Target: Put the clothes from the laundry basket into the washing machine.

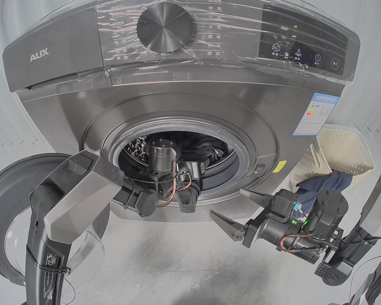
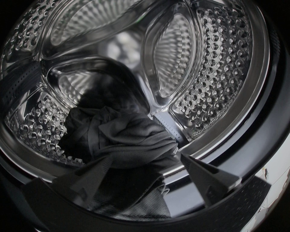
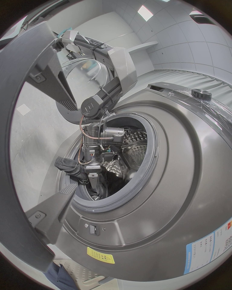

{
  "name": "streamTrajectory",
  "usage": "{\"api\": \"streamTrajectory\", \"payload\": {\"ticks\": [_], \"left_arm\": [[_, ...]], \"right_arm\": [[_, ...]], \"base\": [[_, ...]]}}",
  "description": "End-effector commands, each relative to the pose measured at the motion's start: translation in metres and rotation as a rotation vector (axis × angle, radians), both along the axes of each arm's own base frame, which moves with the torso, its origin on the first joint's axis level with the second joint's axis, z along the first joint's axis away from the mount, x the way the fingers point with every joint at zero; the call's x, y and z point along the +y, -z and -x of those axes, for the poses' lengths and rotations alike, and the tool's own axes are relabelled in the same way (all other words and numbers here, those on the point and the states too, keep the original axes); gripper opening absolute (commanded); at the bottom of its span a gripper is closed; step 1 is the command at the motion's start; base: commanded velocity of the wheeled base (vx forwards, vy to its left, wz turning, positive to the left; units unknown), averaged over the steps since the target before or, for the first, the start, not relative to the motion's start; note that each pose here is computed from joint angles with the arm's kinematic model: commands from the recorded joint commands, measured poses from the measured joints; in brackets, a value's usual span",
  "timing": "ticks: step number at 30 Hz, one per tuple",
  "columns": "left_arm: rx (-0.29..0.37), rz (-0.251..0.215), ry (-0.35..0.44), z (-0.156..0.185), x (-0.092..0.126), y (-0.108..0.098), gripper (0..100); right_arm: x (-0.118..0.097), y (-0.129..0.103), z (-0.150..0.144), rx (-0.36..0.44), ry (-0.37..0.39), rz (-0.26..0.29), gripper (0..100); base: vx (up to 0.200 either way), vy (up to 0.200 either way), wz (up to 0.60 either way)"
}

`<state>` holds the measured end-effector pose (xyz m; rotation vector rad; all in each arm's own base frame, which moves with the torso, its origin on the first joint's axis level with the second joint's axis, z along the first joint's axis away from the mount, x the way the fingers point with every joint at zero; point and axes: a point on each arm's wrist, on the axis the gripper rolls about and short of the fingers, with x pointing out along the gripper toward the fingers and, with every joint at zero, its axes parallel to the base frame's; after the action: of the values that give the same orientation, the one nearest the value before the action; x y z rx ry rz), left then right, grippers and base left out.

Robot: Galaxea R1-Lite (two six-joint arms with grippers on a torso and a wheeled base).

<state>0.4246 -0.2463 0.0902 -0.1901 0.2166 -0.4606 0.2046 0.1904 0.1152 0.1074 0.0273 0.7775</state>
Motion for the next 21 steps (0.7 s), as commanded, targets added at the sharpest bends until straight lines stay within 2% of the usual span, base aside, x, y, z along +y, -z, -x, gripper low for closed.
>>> {"api": "streamTrajectory", "payload": {"ticks": [1, 8, 11, 13, 15, 18, 19, 21], "left_arm": [[0.021, -0.015, -0.002, -0.004, 0.0, 0.015, 0], [0.014, -0.01, 0.001, -0.007, -0.002, 0.012, 0], [-0.019, 0.01, -0.013, -0.012, -0.003, 0.001, 0], [-0.066, 0.04, -0.033, -0.019, -0.004, -0.011, 0], [-0.084, 0.048, -0.061, -0.024, 0.001, -0.016, 0], [-0.072, 0.034, -0.065, -0.023, 0.005, -0.014, 0], [-0.066, 0.029, -0.06, -0.022, 0.005, -0.013, 100], [-0.062, 0.027, -0.057, -0.021, 0.005, -0.012, 100]], "right_arm": [[0.0, -0.001, 0.0, -0.004, 0.0, -0.003, 100], [0.001, -0.002, -0.001, -0.007, 0.0, -0.006, 100], [0.001, -0.002, -0.001, -0.007, 0.0, -0.006, 100], [0.001, -0.002, -0.001, -0.007, 0.0, -0.006, 100], [0.001, -0.002, -0.002, -0.008, 0.0, -0.01, 100], [0.001, -0.002, -0.002, -0.008, 0.0, -0.01, 100], [0.002, -0.003, -0.002, -0.009, 0.0, -0.011, 100], [0.002, -0.003, -0.002, -0.009, 0.0, -0.011, 100]], "base": [[0.0, 0.0, 0.0], [0.0, 0.0, 0.0], [0.0, 0.0, 0.0], [0.0, 0.0, 0.0], [0.0, 0.0, 0.0], [0.0, 0.0, 0.0], [0.0, 0.0, 0.0], [0.0, 0.0, 0.0]]}}
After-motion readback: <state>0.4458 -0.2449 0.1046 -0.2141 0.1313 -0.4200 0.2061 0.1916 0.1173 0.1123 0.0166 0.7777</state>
